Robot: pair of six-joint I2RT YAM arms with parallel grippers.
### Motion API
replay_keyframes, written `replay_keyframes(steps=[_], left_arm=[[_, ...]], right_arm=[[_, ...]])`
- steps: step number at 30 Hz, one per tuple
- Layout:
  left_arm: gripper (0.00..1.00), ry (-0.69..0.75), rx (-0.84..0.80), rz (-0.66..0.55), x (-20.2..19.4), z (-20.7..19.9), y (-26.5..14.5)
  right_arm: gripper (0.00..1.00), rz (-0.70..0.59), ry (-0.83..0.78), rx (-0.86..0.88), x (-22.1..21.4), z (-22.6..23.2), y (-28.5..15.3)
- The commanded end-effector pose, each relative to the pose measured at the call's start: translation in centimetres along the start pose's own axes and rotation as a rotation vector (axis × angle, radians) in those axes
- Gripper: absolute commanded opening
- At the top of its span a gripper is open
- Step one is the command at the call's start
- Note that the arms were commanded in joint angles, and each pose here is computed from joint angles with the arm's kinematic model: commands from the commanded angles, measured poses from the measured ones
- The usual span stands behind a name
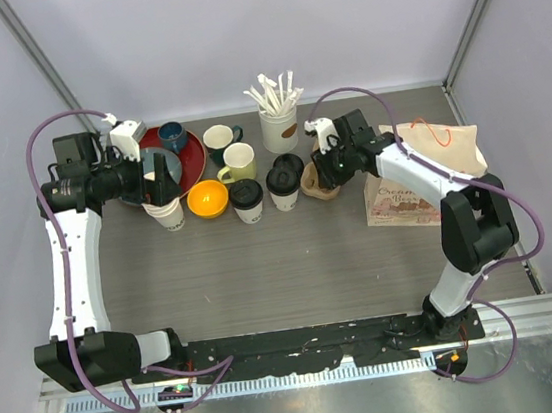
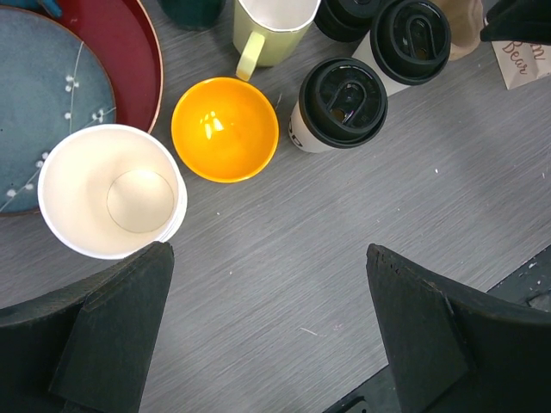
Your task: Pack the takeout coffee
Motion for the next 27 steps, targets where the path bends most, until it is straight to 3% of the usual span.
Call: replay_keyframes(steps=[1, 8, 17, 27], left_arm=[[0.98, 0.037, -0.015, -0.040, 0.6, -0.7, -1.0], [0.98, 0.039, -0.025, -0.036, 0.5, -0.8, -0.9], [0.98, 0.036, -0.028, -0.032, 0.5, -0.8, -0.9], [0.98, 0.040, -0.030, -0.034, 0.5, -0.9, -1.0]], right_arm=[[0.38, -0.144, -0.309, 0.215, 2.1, 2.7, -2.2], [0.41, -0.068, -0.491, 0.267, 1.0, 2.2, -0.9], [0.51, -0.032, -0.482, 0.261, 0.4, 2.3, 1.2], [0.45, -0.015, -0.504, 0.224, 1.0, 1.6, 2.1]])
Point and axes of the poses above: each gripper's point midway between its finger pads, its own y axis out along the fingers, its own z axis along the line the jaws close on, x = y × z, the point moved 4 cm from there along -y, back along the fingers, and after that the axes turned 7 degrees about -y, right-handed, at the moved point
